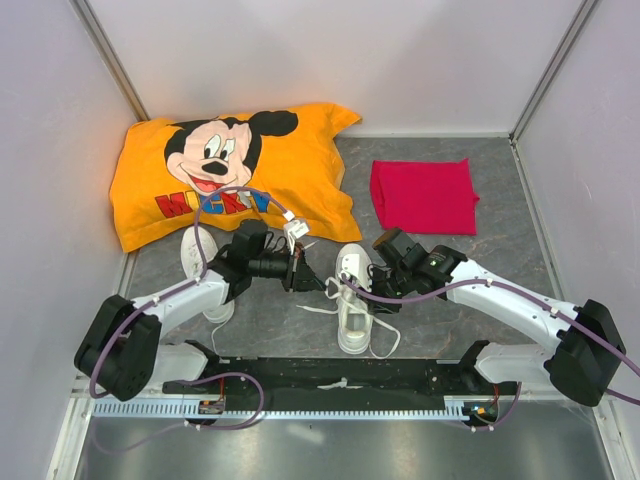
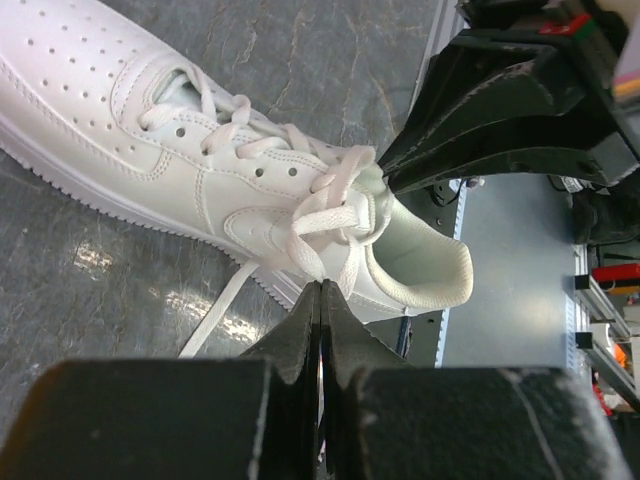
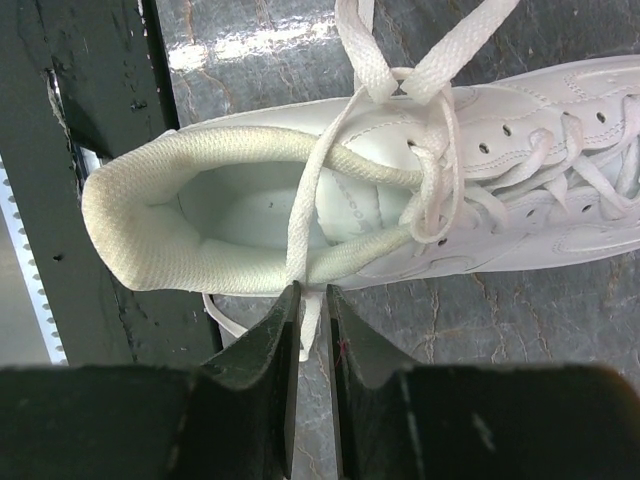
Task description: Tie the shoes
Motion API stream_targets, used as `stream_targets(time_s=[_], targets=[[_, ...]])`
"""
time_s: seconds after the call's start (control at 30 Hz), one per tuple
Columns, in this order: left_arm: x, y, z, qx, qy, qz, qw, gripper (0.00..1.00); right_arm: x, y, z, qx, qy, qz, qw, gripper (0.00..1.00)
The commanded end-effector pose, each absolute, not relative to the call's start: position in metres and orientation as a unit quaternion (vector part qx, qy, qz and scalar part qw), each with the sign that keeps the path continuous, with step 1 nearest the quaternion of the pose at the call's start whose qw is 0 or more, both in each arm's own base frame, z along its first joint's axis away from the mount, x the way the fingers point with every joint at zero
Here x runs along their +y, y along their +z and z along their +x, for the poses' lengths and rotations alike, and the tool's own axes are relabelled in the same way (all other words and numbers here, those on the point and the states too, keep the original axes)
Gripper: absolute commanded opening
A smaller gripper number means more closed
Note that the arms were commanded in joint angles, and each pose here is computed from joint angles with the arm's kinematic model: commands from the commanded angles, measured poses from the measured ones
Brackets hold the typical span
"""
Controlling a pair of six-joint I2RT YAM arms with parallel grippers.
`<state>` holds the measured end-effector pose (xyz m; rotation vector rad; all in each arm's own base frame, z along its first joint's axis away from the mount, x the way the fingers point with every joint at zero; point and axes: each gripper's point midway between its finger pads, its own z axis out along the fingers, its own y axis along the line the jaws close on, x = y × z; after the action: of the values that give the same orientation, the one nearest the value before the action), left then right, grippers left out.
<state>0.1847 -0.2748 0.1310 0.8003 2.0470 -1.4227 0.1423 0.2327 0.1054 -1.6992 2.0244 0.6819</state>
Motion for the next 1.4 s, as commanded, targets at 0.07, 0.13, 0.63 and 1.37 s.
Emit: stream_targets(time_s=[0.07, 0.13, 0.63, 1.37], targets=[[-0.279, 0.147, 0.188, 0.742, -0.543, 0.294, 0.262, 0.01, 0.232, 0.107, 0.141, 0.721, 0.241, -0.614, 0.209, 0.23], [-0.281, 0.162, 0.183, 0.716, -0.560, 0.315, 0.275, 0.02, 0.232, 0.105, 0.142, 0.722, 0.239, -0.615, 0.207, 0.23], [-0.291, 0.234, 0.176, 0.656, -0.622, 0.316, 0.288, 0.02, 0.234, 0.101, 0.148, 0.731, 0.233, -0.607, 0.205, 0.23], [-0.257, 0.166, 0.205, 0.747, -0.585, 0.201, 0.243, 0.02, 0.225, 0.117, 0.152, 0.726, 0.210, -0.613, 0.231, 0.24]])
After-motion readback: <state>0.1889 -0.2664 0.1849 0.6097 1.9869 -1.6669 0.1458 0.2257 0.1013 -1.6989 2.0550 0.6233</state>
